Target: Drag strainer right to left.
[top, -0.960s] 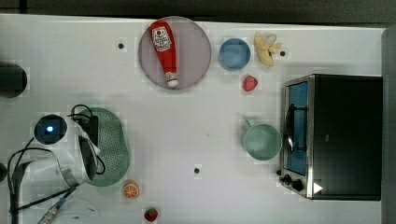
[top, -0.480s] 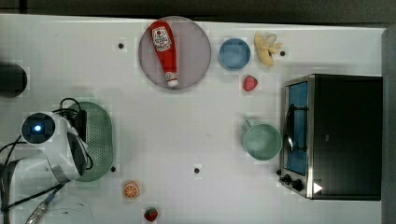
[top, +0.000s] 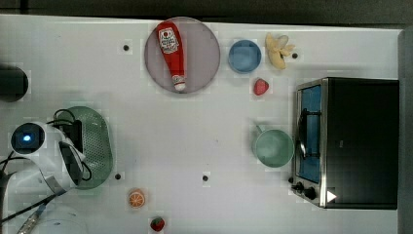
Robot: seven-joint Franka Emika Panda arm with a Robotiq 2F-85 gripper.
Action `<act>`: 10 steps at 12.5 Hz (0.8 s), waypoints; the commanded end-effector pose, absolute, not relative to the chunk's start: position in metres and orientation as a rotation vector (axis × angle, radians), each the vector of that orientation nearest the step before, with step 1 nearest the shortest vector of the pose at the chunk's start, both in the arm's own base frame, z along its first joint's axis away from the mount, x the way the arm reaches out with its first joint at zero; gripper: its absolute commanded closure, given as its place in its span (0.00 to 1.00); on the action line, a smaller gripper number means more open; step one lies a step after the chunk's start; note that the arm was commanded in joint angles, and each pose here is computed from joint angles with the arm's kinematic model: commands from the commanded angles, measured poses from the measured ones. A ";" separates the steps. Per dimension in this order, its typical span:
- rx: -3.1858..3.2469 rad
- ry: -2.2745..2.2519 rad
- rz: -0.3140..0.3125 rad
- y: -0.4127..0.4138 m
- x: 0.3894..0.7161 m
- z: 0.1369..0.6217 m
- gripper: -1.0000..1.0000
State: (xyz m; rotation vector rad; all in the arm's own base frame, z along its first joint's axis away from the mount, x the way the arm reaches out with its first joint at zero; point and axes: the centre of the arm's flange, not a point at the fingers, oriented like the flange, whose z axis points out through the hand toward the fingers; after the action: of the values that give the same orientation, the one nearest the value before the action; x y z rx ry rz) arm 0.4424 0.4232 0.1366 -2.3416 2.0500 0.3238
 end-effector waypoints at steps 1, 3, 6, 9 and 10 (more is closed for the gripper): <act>-2.462 1.814 0.231 0.394 0.487 0.234 0.00; -2.583 1.620 0.119 0.351 0.516 0.305 0.00; -2.660 1.423 -0.034 0.244 0.557 0.414 0.00; -2.735 1.270 -0.124 0.113 0.570 0.504 0.00; -2.777 1.237 -0.125 0.066 0.566 0.526 0.00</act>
State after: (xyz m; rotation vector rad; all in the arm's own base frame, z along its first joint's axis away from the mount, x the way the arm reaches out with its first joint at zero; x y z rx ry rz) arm 0.5603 0.1353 0.5435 -2.6647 1.3632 -0.1702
